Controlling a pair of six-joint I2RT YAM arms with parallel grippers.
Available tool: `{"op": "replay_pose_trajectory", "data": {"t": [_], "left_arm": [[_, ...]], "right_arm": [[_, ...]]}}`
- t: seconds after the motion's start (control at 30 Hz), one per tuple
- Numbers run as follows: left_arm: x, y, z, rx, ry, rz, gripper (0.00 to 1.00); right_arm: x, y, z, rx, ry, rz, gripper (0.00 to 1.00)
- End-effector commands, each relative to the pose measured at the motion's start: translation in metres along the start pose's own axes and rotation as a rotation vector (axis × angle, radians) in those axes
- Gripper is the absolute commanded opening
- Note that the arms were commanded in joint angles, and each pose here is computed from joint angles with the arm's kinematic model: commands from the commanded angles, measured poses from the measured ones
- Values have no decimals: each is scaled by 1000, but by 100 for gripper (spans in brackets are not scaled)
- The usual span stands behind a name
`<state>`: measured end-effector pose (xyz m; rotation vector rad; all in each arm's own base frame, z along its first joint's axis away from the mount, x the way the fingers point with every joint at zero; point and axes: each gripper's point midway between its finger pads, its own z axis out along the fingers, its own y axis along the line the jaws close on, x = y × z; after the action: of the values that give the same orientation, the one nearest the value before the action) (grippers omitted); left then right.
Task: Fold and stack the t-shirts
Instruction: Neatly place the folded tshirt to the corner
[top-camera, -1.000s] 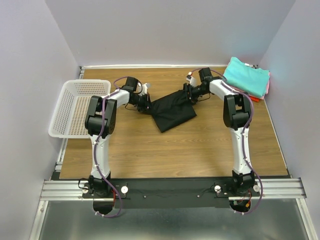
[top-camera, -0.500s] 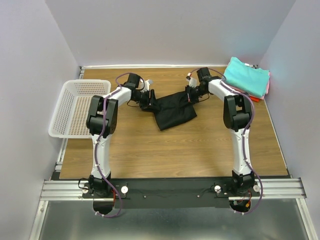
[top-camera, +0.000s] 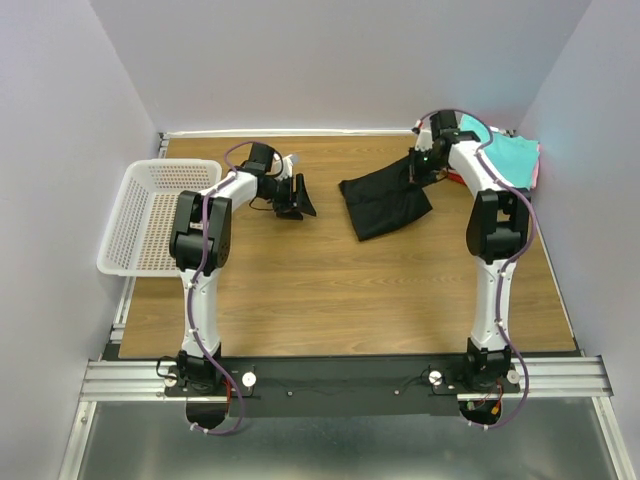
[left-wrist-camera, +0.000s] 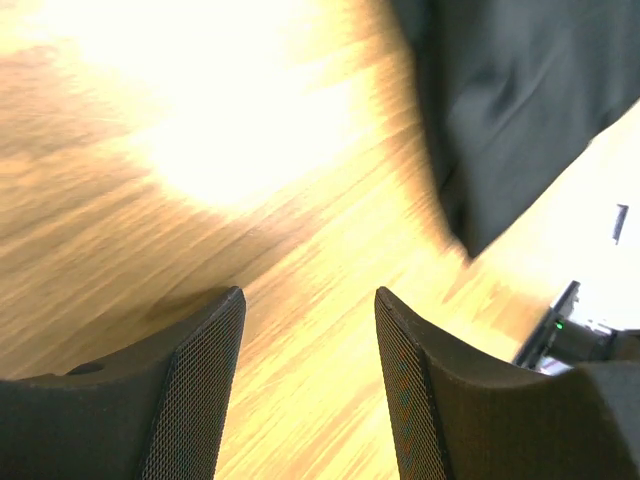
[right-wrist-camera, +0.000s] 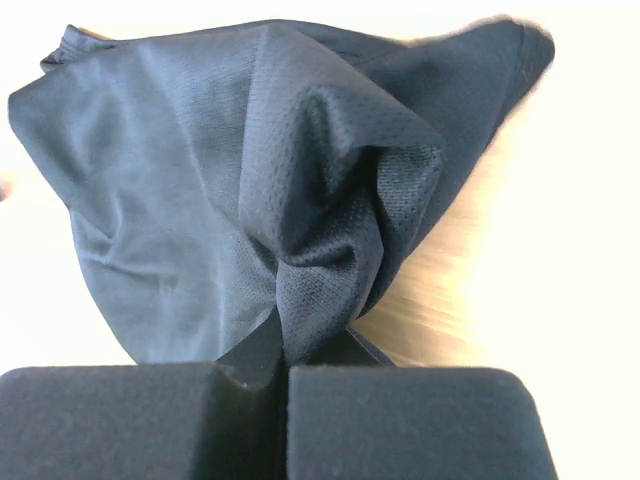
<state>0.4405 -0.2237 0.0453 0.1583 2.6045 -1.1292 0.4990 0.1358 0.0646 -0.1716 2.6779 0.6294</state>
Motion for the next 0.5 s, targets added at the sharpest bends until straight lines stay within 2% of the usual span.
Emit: {"op": "replay_pose_trajectory", "data": {"t": [0.0, 0.3, 0.47], "left_arm": [[-8, 18, -10, -111, -43, 34, 64], [-1, 15, -12, -98, -56, 14, 64], [5, 18, -10, -100, -54, 4, 64]], "right_arm": [[-19, -32, -30, 178, -30, -44, 0], [-53, -75, -64, 463, -141, -28, 0], [-81, -79, -86, 538, -237, -23, 0]]}}
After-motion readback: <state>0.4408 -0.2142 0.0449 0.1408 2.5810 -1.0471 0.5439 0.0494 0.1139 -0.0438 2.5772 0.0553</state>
